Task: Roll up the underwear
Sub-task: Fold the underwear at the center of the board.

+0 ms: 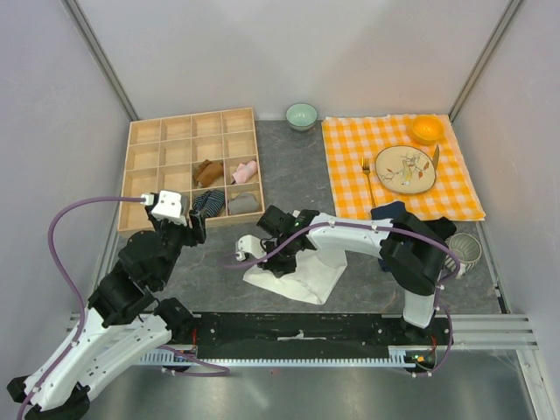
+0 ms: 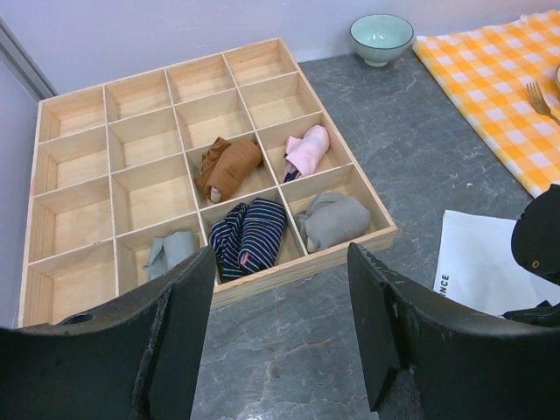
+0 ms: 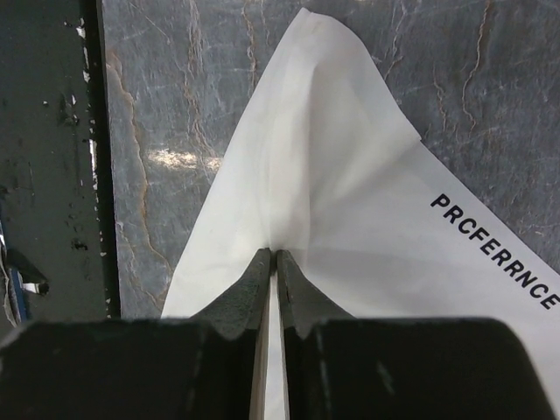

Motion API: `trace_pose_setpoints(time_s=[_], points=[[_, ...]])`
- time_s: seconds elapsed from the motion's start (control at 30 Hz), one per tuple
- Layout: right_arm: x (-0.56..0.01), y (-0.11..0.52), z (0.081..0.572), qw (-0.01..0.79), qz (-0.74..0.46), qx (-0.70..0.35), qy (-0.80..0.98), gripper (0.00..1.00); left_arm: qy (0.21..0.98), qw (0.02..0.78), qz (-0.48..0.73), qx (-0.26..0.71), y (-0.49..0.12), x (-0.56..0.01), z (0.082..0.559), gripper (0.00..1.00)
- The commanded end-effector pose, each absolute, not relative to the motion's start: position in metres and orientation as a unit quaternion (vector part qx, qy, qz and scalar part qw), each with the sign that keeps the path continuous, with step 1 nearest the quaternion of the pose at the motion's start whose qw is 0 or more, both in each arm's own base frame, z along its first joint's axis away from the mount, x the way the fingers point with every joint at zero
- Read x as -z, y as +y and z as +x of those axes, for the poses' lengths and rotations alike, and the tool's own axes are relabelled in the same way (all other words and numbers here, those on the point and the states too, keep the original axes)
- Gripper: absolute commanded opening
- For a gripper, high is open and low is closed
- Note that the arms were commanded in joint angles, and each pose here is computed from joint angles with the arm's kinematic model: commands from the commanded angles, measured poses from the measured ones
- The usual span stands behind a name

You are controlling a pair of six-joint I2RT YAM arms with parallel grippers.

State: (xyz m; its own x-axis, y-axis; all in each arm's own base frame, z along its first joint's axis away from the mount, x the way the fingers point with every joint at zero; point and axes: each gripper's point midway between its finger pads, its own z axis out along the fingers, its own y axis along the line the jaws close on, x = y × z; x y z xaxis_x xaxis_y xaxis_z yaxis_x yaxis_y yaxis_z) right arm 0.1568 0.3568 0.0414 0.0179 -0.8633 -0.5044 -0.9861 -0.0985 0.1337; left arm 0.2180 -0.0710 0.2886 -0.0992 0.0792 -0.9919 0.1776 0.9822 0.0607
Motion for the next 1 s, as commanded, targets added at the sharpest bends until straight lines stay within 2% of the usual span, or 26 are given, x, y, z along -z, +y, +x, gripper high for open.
trace_pose_setpoints(time_s=[0.0,0.1,0.3,0.37,0.43,0.7,0.8,0.9,0.97], points=[[-0.045,0.365,0.157,0.133,-0.710,-0.239,0.649,0.15,0.729,0.678,0.085,0.030,-0.069,-0.297,0.222,0.68],[-0.045,0.365,0.151,0.128,-0.718,-0.240,0.640,0.20,0.730,0.678,0.085,0.030,-0.070,-0.296,0.222,0.68],[-0.041,0.363,0.146,0.116,-0.724,-0.240,0.637,0.19,0.730,0.677,0.087,0.030,-0.071,-0.296,0.222,0.68],[-0.040,0.364,0.147,0.116,-0.724,-0.238,0.637,0.23,0.729,0.678,0.088,0.030,-0.071,-0.297,0.222,0.68],[-0.038,0.363,0.150,0.119,-0.723,-0.232,0.639,0.31,0.730,0.677,0.088,0.030,-0.071,-0.296,0.222,0.68],[-0.027,0.361,0.162,0.127,-0.722,-0.199,0.651,0.38,0.731,0.676,0.090,0.032,-0.072,-0.296,0.222,0.68],[-0.023,0.360,0.159,0.120,-0.722,-0.202,0.651,0.37,0.731,0.675,0.092,0.033,-0.073,-0.295,0.222,0.68],[-0.027,0.361,0.157,0.120,-0.723,-0.209,0.648,0.27,0.731,0.675,0.093,0.033,-0.073,-0.295,0.222,0.68],[-0.030,0.363,0.156,0.122,-0.724,-0.214,0.644,0.16,0.732,0.675,0.094,0.033,-0.073,-0.295,0.222,0.68]])
